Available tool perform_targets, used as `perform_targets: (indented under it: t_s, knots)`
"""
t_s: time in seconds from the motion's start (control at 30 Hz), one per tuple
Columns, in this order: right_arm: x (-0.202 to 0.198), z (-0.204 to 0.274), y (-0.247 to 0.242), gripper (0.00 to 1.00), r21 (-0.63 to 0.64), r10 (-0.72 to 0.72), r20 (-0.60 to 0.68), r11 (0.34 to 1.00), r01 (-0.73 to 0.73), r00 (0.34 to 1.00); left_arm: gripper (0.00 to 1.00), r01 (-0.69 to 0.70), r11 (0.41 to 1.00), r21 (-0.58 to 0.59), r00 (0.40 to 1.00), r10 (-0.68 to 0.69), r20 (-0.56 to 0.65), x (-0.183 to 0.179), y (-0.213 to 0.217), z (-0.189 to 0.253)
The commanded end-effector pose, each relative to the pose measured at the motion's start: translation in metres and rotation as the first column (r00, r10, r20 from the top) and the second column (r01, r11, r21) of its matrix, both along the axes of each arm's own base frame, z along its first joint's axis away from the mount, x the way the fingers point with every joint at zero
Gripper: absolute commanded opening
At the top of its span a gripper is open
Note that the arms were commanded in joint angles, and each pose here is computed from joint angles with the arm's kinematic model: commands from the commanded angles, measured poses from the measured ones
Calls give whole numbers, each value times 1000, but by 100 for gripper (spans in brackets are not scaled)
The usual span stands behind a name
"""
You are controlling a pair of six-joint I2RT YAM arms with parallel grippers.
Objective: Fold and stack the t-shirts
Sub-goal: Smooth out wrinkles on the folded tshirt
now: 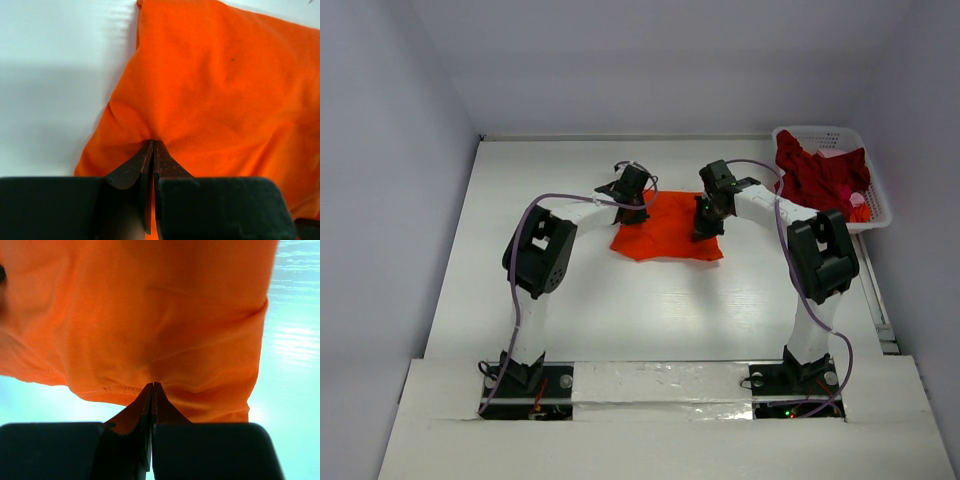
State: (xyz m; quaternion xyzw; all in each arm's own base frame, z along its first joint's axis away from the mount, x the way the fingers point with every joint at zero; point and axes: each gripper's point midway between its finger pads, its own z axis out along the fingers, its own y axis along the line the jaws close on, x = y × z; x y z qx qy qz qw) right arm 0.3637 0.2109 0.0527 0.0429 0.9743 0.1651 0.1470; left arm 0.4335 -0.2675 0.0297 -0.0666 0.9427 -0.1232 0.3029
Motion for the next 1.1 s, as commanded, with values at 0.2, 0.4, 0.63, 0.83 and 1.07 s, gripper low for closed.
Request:
perform_targets:
  t_s: [0.2, 0.4, 0.63, 0.83, 1.07]
  knots:
    - [16, 33, 12, 0, 52, 4, 92, 999, -9, 996, 0, -27, 999, 29, 999, 28, -31, -29, 22, 4]
    - [16, 30, 14, 0, 58, 9, 82, 998, -14, 997, 0, -28, 999, 30, 999, 28, -22, -27, 22, 9]
    - [19, 34, 11, 0, 43, 13, 105, 999, -18, 994, 0, -15, 999, -37, 998, 17, 55, -11, 9, 47]
    - [22, 35, 14, 0, 52, 15, 104, 998, -21, 994, 16, -29, 999, -38, 992, 33, 118, 1, 9, 84]
    - [24, 58, 17, 23, 79, 23, 155, 996, -35, 988, 64, -86, 992, -94, 959, 108, 263, 4, 22, 156]
